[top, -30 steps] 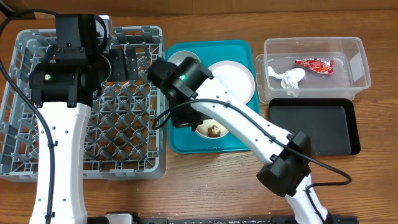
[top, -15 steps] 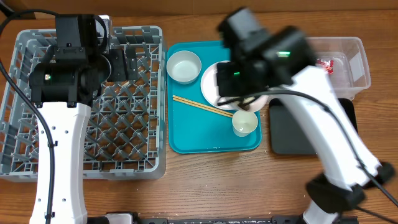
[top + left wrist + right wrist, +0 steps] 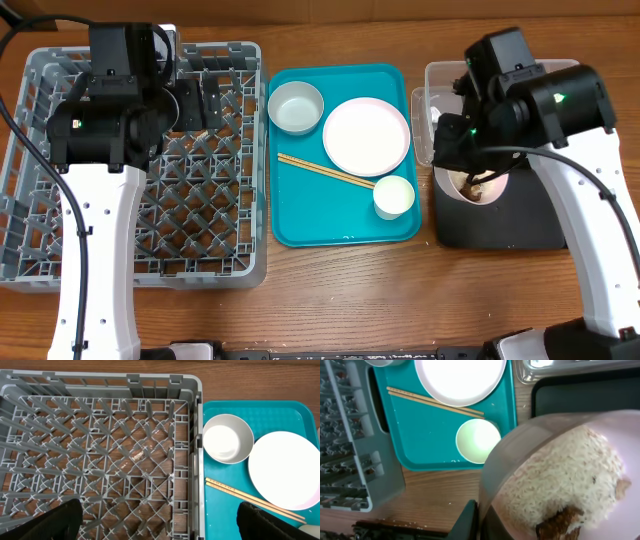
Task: Sort waste into correct bins and load items into the dishwasher
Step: 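Lift the pink rice bowl with the right gripper over the black tray, then tilt the bowl with the right gripper to dump rice onto the black tray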
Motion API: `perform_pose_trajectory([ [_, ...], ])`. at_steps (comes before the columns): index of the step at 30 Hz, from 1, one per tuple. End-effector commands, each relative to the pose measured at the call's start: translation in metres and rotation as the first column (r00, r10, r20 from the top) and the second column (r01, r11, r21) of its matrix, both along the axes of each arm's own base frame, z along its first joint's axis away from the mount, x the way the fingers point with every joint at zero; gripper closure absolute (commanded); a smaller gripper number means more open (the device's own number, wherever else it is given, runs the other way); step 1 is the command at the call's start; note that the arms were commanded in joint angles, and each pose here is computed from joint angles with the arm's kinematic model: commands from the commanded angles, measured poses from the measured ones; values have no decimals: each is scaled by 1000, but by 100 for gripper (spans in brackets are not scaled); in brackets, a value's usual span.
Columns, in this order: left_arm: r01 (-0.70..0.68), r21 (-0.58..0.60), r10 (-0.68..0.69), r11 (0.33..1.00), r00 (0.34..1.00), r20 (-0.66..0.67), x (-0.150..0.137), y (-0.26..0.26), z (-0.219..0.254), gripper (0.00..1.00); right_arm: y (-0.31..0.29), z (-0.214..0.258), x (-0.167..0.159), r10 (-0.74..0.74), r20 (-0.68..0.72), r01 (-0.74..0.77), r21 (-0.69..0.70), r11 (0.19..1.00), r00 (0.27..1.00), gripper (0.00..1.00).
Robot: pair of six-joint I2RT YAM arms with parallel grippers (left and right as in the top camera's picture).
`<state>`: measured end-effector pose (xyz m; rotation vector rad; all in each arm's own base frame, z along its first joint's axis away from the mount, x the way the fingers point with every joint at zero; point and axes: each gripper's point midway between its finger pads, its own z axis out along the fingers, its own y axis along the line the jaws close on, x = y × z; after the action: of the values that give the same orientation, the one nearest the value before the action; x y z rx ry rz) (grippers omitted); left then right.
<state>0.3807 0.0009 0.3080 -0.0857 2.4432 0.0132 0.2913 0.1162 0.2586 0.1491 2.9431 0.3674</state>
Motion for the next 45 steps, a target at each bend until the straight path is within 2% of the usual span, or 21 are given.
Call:
perform_pose_trajectory([
  [1,-3,15,2,1000,1000,26,3,4,9,0,-5,-9,-3,41,3,-41,38,998,999,96],
  [6,-3,15,2,1000,1000,26,3,4,9,0,3,-24,1,146,11,-146,178,973,989,96],
  [13,-3,15,2,1000,1000,26,3,4,9,0,-27,-52,1,138,-5,-130,310,942,990,96],
  [18,-3,15,2,1000,1000,26,3,4,9,0,-38,-53,1,145,104,-179,518,836,984,96],
  [26,-3,15,3,1000,1000,26,3,4,9,0,-76,-89,9,-64,188,-84,683,725,980,96],
  [34,-3,15,3,1000,1000,26,3,4,9,0,-84,-90,11,-177,253,-99,793,601,951,96],
  [40,-3,15,2,1000,1000,26,3,4,9,0,-99,-76,13,-267,252,-80,849,523,930,96],
  [45,-3,15,2,1000,1000,26,3,4,9,0,-118,-68,15,-364,176,5,895,445,915,96],
])
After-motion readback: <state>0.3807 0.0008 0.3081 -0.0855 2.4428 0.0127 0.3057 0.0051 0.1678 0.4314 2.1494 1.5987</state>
